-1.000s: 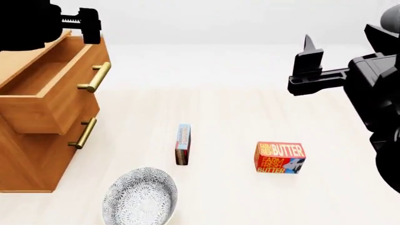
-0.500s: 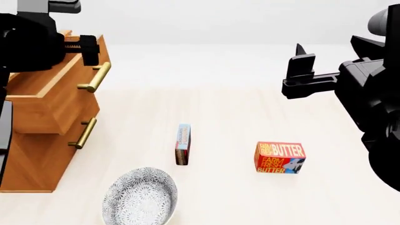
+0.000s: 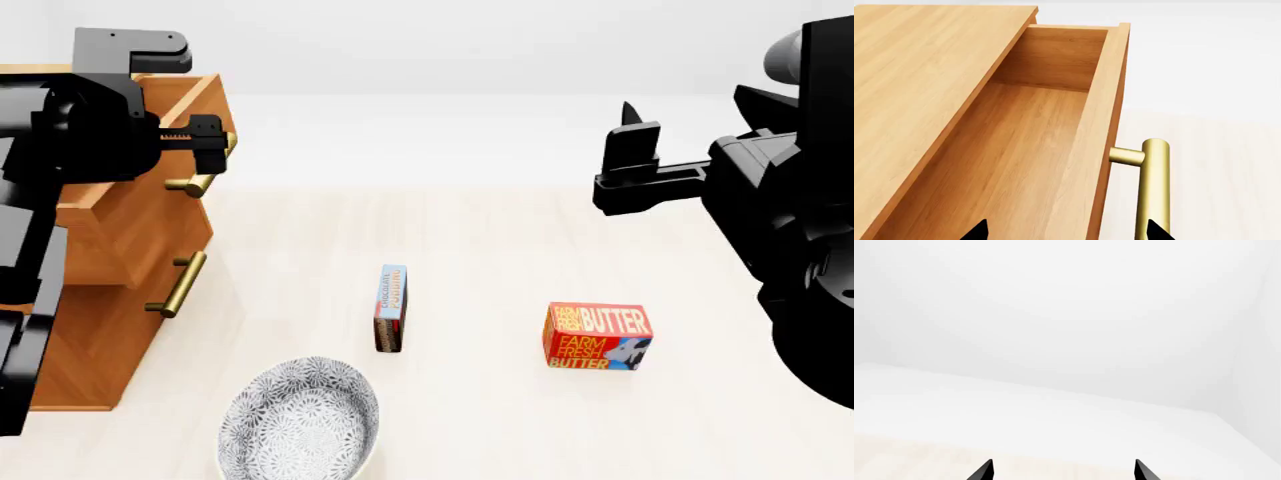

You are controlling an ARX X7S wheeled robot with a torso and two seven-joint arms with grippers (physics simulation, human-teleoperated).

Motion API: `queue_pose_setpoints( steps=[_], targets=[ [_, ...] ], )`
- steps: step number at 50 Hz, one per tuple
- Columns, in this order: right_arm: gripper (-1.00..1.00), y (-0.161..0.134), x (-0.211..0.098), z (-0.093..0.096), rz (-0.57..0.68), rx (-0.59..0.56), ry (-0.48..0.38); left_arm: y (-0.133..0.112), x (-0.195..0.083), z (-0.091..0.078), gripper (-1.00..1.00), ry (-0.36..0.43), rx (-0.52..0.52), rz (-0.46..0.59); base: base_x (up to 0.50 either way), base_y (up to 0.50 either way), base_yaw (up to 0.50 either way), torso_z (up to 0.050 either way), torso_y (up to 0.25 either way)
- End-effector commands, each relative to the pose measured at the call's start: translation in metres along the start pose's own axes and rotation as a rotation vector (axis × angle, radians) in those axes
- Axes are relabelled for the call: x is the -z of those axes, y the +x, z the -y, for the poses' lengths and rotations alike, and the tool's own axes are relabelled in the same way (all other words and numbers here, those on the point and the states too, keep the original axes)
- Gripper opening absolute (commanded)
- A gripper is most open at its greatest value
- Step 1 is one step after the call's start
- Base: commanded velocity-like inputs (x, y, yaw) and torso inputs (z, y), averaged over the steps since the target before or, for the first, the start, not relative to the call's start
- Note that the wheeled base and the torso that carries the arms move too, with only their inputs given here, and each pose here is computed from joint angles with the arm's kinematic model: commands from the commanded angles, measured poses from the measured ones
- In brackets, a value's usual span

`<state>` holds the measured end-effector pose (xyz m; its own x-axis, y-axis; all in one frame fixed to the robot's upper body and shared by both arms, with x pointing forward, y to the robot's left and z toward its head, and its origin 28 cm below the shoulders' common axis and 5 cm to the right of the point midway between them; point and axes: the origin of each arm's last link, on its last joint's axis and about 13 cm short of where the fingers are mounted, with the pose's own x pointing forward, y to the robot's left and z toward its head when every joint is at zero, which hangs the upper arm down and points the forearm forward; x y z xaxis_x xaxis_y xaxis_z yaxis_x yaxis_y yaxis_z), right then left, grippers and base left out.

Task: Put the chocolate pudding in the top drawer of the cabinet and close it.

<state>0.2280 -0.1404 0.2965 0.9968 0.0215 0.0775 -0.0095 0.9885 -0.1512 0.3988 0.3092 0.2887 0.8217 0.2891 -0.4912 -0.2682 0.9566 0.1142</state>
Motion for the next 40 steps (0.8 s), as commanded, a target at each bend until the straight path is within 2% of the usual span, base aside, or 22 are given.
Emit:
queue_pose_setpoints(
  steps=[1, 12, 25, 40],
  targets=[
    [1.0, 0.002, 0.001, -0.001, -0.006, -0.002, -0.001, 0.01, 0.012, 0.002, 1.0, -0.003, 0.009, -0.034, 0.0, 0.0, 0.0, 0.0, 0.0],
    [1.0, 0.006, 0.002, 0.0, -0.011, 0.003, 0.012, 0.01, 0.018, 0.007, 1.0, 0.009, 0.054, -0.058, 0.0, 0.0, 0.0, 0.0, 0.0],
    [1.0, 0.005, 0.003, -0.001, -0.009, -0.006, 0.009, -0.016, 0.022, 0.027, 1.0, 0.057, 0.218, -0.065, 0.0, 0.0, 0.0, 0.0, 0.0],
    [1.0, 0.004, 0.003, 0.0, -0.007, 0.002, 0.012, -0.026, 0.029, 0.041, 1.0, 0.093, 0.298, -0.067, 0.0, 0.0, 0.0, 0.0, 0.0]
  ],
)
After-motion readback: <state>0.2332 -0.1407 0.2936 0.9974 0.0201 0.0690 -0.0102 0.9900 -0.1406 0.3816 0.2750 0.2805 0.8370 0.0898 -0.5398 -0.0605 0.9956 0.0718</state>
